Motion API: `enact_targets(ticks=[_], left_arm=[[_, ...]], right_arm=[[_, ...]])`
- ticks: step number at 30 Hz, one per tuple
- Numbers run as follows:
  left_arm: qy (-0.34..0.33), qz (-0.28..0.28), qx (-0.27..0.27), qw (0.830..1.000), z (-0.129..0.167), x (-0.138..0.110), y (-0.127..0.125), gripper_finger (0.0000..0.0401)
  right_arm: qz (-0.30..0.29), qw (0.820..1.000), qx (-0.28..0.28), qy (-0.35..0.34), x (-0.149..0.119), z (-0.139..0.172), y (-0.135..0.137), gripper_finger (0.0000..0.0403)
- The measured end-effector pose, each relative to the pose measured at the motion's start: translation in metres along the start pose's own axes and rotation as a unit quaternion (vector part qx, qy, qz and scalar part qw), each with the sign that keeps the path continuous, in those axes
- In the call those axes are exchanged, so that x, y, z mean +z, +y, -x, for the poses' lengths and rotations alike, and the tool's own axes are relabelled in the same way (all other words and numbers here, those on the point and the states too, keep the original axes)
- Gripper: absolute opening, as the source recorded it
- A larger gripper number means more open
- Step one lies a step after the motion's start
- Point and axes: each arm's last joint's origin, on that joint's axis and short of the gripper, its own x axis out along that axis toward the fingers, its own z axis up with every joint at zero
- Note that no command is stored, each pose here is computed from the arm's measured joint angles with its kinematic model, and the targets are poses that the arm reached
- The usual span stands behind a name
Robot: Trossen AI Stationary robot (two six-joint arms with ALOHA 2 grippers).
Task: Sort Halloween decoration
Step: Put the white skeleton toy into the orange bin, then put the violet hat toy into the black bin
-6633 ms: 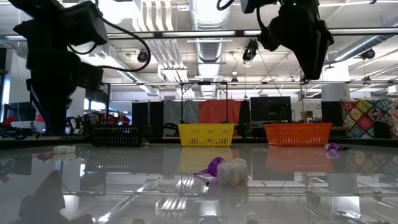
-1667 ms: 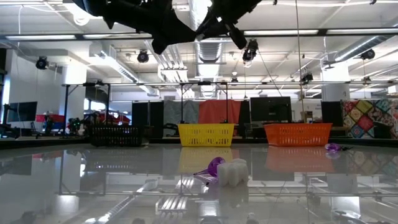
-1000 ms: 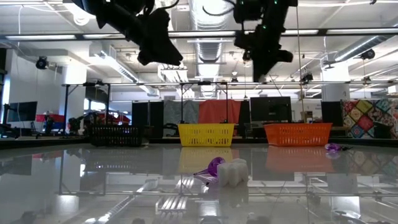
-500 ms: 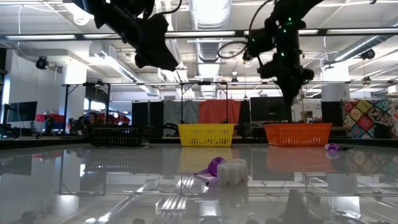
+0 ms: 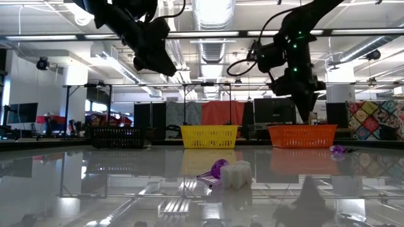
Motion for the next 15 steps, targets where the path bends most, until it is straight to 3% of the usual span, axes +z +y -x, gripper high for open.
enact_targets(ticks=[15], left_arm=[[0.049, 0.012, -0.008, 0.999, 0.0005, -0.0094, -0.0006, 0.0118]], right_arm=[[-0.003, 1.000, -0.026, -0.008, -0.0003, -0.0032, -0.0010, 0.0148]])
